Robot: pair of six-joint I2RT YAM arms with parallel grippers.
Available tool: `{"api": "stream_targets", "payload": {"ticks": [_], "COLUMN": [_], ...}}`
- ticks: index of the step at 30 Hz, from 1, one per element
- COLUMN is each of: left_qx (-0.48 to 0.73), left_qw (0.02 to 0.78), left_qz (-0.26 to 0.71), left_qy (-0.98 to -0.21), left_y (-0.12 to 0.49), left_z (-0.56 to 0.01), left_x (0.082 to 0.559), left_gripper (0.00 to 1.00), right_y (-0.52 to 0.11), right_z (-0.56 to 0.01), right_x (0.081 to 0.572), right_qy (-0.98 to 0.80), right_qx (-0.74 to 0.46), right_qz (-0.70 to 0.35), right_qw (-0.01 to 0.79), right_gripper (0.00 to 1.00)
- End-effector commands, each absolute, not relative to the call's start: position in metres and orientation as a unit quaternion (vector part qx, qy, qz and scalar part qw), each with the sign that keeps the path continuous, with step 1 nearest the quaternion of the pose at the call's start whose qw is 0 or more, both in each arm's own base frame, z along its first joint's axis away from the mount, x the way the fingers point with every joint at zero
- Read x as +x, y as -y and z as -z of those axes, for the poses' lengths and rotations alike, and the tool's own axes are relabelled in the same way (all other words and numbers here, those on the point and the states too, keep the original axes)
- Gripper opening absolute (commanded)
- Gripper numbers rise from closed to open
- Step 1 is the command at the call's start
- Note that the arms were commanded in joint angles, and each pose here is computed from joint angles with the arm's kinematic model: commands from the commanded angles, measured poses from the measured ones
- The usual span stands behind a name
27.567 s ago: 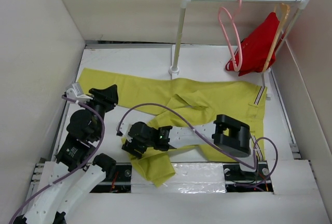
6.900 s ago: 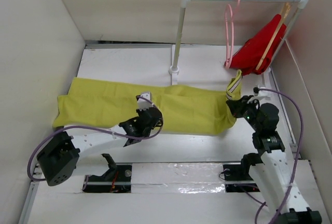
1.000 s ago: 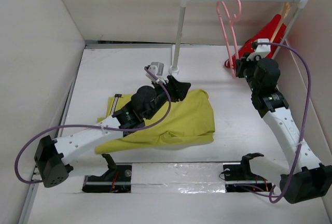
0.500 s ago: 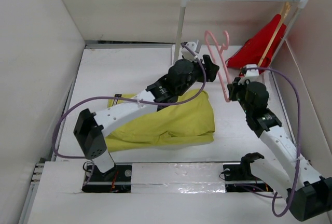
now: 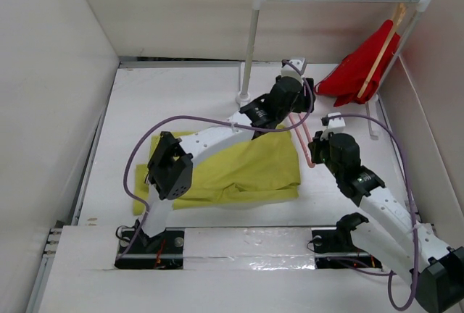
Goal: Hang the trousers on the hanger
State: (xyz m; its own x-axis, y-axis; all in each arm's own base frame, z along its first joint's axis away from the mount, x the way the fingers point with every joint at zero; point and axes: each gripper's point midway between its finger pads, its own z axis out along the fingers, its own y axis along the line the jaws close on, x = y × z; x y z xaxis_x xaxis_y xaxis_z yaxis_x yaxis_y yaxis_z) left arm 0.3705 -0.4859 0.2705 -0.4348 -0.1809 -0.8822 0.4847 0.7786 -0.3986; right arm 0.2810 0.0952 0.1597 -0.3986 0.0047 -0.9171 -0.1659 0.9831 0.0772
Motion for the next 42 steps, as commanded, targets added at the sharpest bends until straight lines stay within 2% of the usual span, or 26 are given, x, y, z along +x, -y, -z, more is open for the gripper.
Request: {"api": "stream_targets", "payload": {"ticks": [1, 6, 9, 10, 12, 13, 14, 15, 16, 18, 19, 21, 22, 24, 26, 27, 29, 30, 31, 35, 41, 42], "left_qx": [0.079, 0.060, 0.067, 0.066, 0.066, 0.067, 0.060, 0.055, 0.058, 0.044, 0.044, 0.028, 0.029, 0.017, -0.003, -0.020, -0.045, -0.053, -0.059, -0.100, -0.159, -0.162], "left_qw": [0.547, 0.556, 0.545, 0.540, 0.537, 0.528, 0.529, 0.534, 0.520, 0.516, 0.497, 0.492, 0.477, 0.476, 0.456, 0.463, 0.443, 0.445, 0.439, 0.455, 0.488, 0.492], "left_qz": [0.308, 0.281, 0.280, 0.280, 0.285, 0.278, 0.291, 0.308, 0.302, 0.351, 0.348, 0.399, 0.397, 0.431, 0.442, 0.456, 0.467, 0.484, 0.475, 0.443, 0.394, 0.390], "left_qy": [-0.774, -0.780, -0.788, -0.791, -0.792, -0.799, -0.795, -0.786, -0.797, -0.781, -0.794, -0.773, -0.784, -0.766, -0.772, -0.759, -0.764, -0.752, -0.760, -0.766, -0.763, -0.762], "left_y": [0.480, 0.476, 0.477, 0.477, 0.476, 0.473, 0.471, 0.472, 0.467, 0.468, 0.462, 0.467, 0.464, 0.466, 0.464, 0.461, 0.453, 0.451, 0.445, 0.422, 0.369, 0.365], "left_z": [-0.298, -0.287, -0.278, -0.273, -0.271, -0.259, -0.266, -0.271, -0.248, -0.261, -0.234, -0.247, -0.225, -0.233, -0.213, -0.222, -0.204, -0.212, -0.196, -0.179, -0.161, -0.162], "left_x": [0.389, 0.405, 0.402, 0.401, 0.398, 0.395, 0.392, 0.389, 0.383, 0.371, 0.363, 0.344, 0.333, 0.318, 0.297, 0.294, 0.282, 0.276, 0.269, 0.261, 0.264, 0.264], "left_gripper": [0.53, 0.44, 0.29, 0.19, 0.05, 0.00, 0.00, 0.00, 0.00, 0.00, 0.00, 0.00, 0.00, 0.00, 0.00, 0.00, 0.00, 0.00, 0.00, 0.00, 0.00, 0.00], "right_y": [-0.099, -0.095, -0.092, -0.090, -0.088, -0.087, -0.089, -0.089, -0.089, -0.088, -0.089, -0.089, -0.093, -0.093, -0.094, -0.097, -0.106, -0.105, -0.109, -0.117, -0.120, -0.121], "right_z": [-0.175, -0.173, -0.175, -0.173, -0.173, -0.171, -0.172, -0.173, -0.170, -0.177, -0.176, -0.184, -0.186, -0.194, -0.193, -0.189, -0.175, -0.167, -0.162, -0.151, -0.123, -0.119], "right_x": [0.284, 0.281, 0.283, 0.281, 0.280, 0.278, 0.276, 0.274, 0.270, 0.263, 0.259, 0.253, 0.249, 0.246, 0.246, 0.247, 0.247, 0.249, 0.251, 0.250, 0.243, 0.243], "right_qy": [-0.814, -0.816, -0.812, -0.816, -0.817, -0.819, -0.819, -0.819, -0.823, -0.815, -0.814, -0.803, -0.802, -0.797, -0.798, -0.801, -0.815, -0.821, -0.825, -0.829, -0.832, -0.833], "right_qx": [-0.034, -0.030, -0.023, -0.022, -0.023, -0.023, -0.028, -0.030, -0.031, -0.032, -0.036, -0.038, -0.048, -0.050, -0.058, -0.063, -0.075, -0.075, -0.081, -0.084, -0.061, -0.061], "right_qz": [-0.084, -0.075, -0.068, -0.064, -0.060, -0.058, -0.061, -0.063, -0.064, -0.077, -0.082, -0.094, -0.107, -0.116, -0.120, -0.124, -0.138, -0.137, -0.144, -0.173, -0.207, -0.211], "right_qw": [0.574, 0.573, 0.579, 0.574, 0.573, 0.571, 0.569, 0.569, 0.563, 0.574, 0.574, 0.587, 0.586, 0.591, 0.587, 0.582, 0.558, 0.550, 0.540, 0.525, 0.511, 0.508], "right_gripper": [0.00, 0.00, 0.00, 0.00, 0.03, 0.08, 0.16, 0.35, 0.44, 0.63, 0.67, 0.75, 0.75, 0.75, 0.72, 0.54, 0.25, 0.06, 0.02, 0.00, 0.10, 0.17]}}
